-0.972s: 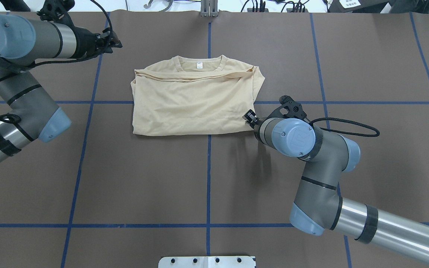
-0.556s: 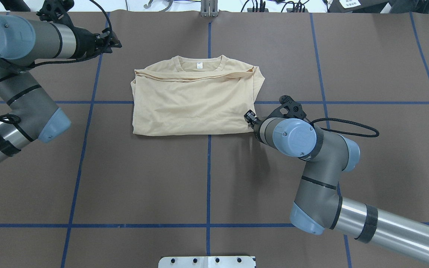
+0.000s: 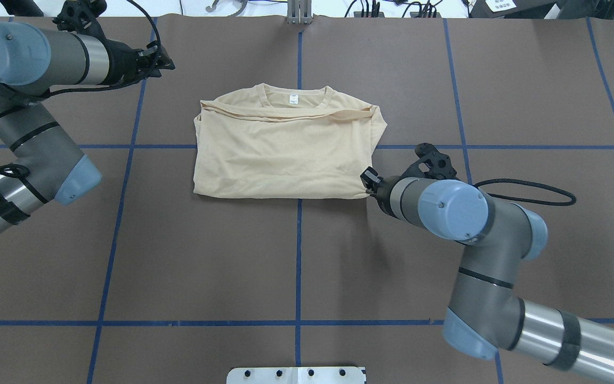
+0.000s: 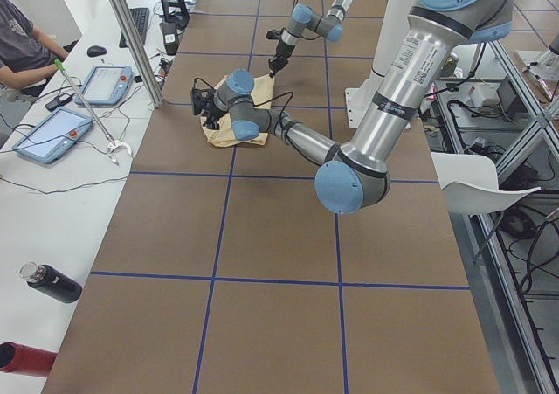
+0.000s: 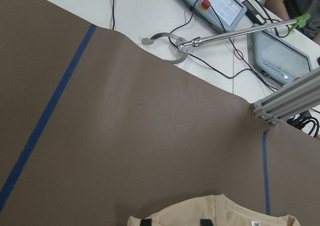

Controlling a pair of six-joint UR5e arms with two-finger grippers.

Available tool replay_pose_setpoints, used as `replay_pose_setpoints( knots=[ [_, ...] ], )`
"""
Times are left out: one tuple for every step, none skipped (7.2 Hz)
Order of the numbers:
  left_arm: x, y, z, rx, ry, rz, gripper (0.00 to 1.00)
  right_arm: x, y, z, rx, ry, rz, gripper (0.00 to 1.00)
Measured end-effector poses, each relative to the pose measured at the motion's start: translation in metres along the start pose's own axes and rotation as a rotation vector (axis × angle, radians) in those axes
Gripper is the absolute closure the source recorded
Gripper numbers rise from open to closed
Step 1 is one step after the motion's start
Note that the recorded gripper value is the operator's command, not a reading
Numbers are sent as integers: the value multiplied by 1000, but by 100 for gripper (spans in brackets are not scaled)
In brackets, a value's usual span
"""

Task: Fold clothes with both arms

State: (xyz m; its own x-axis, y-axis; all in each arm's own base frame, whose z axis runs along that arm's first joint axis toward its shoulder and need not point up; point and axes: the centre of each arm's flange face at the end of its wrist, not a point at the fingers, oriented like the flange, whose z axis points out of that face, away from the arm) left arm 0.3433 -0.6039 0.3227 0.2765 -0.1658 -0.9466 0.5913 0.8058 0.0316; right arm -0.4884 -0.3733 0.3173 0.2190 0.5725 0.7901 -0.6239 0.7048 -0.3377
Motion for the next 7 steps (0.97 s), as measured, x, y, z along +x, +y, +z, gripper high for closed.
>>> replay_pose_setpoints(
  knots=[
    [10,3,-7,-17,21,3,57,26,33,-35,-57,30,-30,100],
    [22,9,-19,-61,52,7,57,44,77,-68,-128,67,-58,1],
    [29,17,-30,-124,76,-9,57,61,121,-95,-201,104,-84,0],
    [37,28,-42,-178,83,-58,54,82,152,-107,-235,135,-114,0],
    [43,47,-54,-219,69,-98,51,97,162,-111,-224,145,-132,0],
    [39,75,-68,-262,46,-114,50,97,157,-113,-195,130,-132,0],
    [31,103,-78,-294,28,-122,50,85,140,-115,-162,104,-112,0]
  ],
)
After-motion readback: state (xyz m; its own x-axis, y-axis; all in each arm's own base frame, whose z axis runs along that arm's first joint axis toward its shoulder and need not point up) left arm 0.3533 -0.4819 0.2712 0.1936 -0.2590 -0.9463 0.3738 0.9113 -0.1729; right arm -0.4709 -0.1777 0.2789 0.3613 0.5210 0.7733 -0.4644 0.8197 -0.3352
